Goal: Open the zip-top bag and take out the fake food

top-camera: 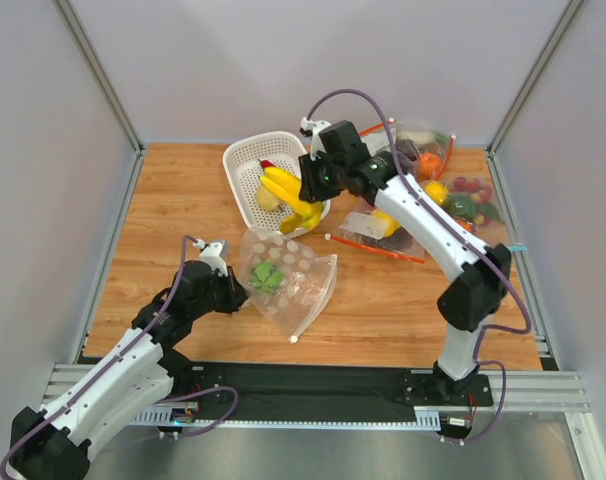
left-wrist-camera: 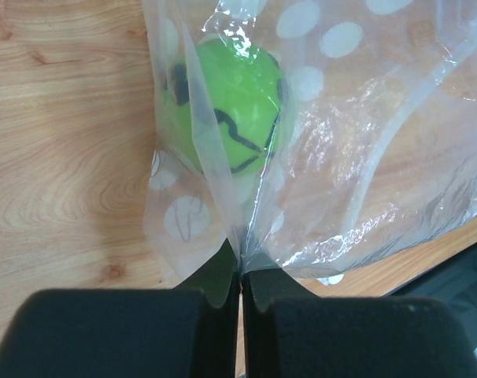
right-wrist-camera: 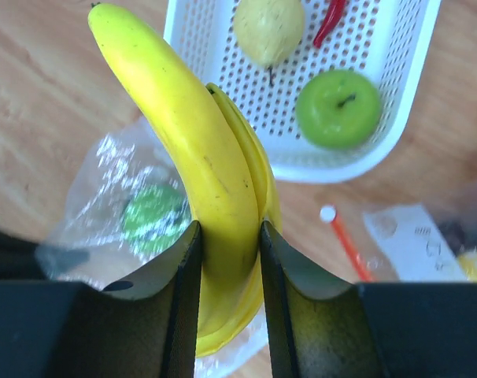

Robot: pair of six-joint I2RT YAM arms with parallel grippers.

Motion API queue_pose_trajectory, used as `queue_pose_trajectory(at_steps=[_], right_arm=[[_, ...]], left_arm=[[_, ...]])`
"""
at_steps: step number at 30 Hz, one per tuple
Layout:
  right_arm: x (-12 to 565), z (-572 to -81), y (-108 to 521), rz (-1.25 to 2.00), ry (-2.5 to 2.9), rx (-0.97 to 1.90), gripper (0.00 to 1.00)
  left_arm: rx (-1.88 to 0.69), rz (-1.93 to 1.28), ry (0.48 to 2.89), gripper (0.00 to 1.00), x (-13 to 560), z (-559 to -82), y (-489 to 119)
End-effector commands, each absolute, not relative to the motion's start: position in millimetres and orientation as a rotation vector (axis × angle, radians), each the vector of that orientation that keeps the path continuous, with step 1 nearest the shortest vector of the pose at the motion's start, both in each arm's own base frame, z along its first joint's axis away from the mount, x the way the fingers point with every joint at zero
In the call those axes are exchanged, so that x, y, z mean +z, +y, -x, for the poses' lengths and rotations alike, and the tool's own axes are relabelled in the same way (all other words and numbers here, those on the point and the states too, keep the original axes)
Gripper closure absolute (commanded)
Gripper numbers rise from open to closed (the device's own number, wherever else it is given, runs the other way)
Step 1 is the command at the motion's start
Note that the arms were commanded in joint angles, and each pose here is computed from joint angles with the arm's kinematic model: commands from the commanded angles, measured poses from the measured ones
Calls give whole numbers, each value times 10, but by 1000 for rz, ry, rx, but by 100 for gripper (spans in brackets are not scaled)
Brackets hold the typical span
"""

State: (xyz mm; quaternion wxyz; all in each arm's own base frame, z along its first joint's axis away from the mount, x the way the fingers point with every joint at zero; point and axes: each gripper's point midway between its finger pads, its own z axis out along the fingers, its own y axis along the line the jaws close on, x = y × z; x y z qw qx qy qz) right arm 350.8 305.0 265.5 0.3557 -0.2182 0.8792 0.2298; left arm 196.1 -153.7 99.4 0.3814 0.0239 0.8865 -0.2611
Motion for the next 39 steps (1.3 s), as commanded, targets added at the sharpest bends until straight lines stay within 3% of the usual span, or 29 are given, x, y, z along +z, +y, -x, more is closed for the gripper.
queue_pose_trajectory(at_steps=[1,8,17,20,21,26,34,39], right_arm=[[2784,-4211,3310,485,2124,504,100],[2417,-5033,3419,328,2069,304,100],[2008,-5445,3389,278,2051,138,99],[1926,-5455,3377,289,2063,123,66],[1919,-5455,3377,293,2064,128,46],[2082,-5401,3447,311,2030,206,20],[2588,-5214,3477,345,1954,311,16],[3015,-4645,3190,373,1892,373,18]], left_arm=[[-677,-112,2250,100,1030,-1908,-1532],[-696,-122,2250,100,1050,-1867,-1542],[-718,-131,2243,100,1073,-1837,-1559],[-719,-134,2242,100,1076,-1840,-1563],[-718,-134,2245,100,1065,-1840,-1563],[-724,-142,2245,100,1064,-1840,-1577],[-717,-137,2242,100,1071,-1845,-1564],[-721,-142,2231,100,1102,-1856,-1573]])
